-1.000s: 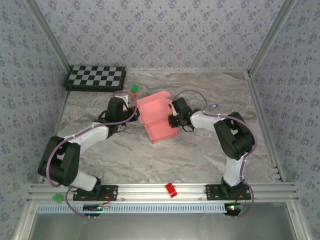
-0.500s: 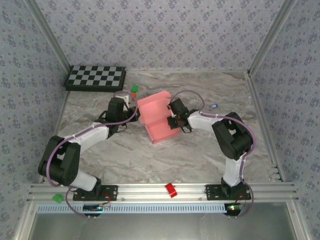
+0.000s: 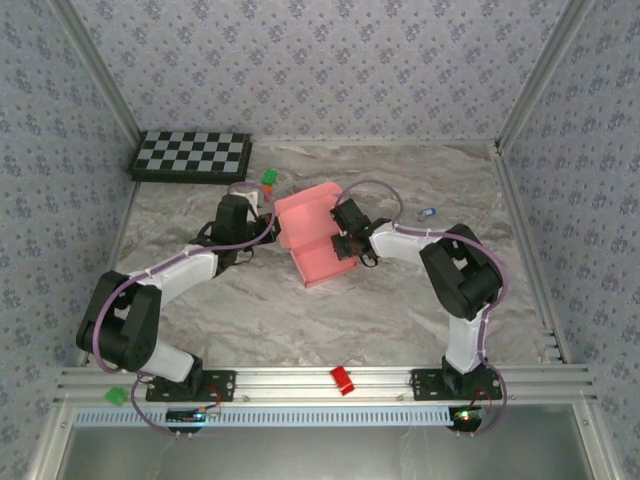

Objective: Fold the paper box

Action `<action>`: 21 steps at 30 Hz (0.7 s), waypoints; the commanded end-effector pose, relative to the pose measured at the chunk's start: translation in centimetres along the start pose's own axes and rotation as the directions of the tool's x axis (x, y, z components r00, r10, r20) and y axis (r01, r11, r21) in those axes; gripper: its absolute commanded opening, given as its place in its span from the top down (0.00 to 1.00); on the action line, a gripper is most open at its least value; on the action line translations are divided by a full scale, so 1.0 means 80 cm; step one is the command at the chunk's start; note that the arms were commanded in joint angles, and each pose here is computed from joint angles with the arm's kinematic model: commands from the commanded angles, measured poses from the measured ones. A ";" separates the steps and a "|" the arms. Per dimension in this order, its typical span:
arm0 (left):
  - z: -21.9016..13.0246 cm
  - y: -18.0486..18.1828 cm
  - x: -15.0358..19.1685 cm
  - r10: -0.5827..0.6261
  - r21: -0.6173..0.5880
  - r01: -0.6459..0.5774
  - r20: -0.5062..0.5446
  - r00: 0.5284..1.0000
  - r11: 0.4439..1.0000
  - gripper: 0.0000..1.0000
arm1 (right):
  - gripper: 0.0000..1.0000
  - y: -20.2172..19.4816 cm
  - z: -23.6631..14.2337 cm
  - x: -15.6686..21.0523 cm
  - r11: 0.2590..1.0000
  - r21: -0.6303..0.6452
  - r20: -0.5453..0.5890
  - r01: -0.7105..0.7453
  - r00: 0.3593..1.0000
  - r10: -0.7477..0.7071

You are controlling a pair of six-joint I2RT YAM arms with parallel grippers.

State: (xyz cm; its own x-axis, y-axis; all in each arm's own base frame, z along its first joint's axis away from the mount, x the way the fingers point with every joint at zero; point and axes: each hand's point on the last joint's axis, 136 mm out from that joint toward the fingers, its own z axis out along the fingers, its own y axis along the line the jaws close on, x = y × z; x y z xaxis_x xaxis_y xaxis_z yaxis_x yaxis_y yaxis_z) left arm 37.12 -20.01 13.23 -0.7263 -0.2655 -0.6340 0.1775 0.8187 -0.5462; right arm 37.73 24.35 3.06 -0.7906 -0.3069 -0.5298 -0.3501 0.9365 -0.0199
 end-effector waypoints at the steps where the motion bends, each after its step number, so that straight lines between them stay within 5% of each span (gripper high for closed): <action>1: 0.001 -0.012 -0.014 0.017 0.022 -0.017 0.011 1.000 1.000 1.00 | 0.90 -0.019 0.012 0.028 0.995 0.092 -0.090 0.040 0.995 -0.032; 21: 0.003 -0.011 -0.012 0.020 0.022 -0.020 0.004 1.000 1.000 1.00 | 0.90 -0.026 0.018 0.058 0.974 0.141 -0.209 0.180 0.967 -0.149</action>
State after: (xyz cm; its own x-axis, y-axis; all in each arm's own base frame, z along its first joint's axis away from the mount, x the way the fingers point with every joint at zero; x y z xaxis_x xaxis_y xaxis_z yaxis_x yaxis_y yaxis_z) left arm 37.34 -20.11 13.06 -0.7290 -0.2639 -0.6315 0.1757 0.8196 -0.5453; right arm 38.05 24.30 2.91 -0.7668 -0.3991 -0.5027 -0.3850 0.9127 -0.1372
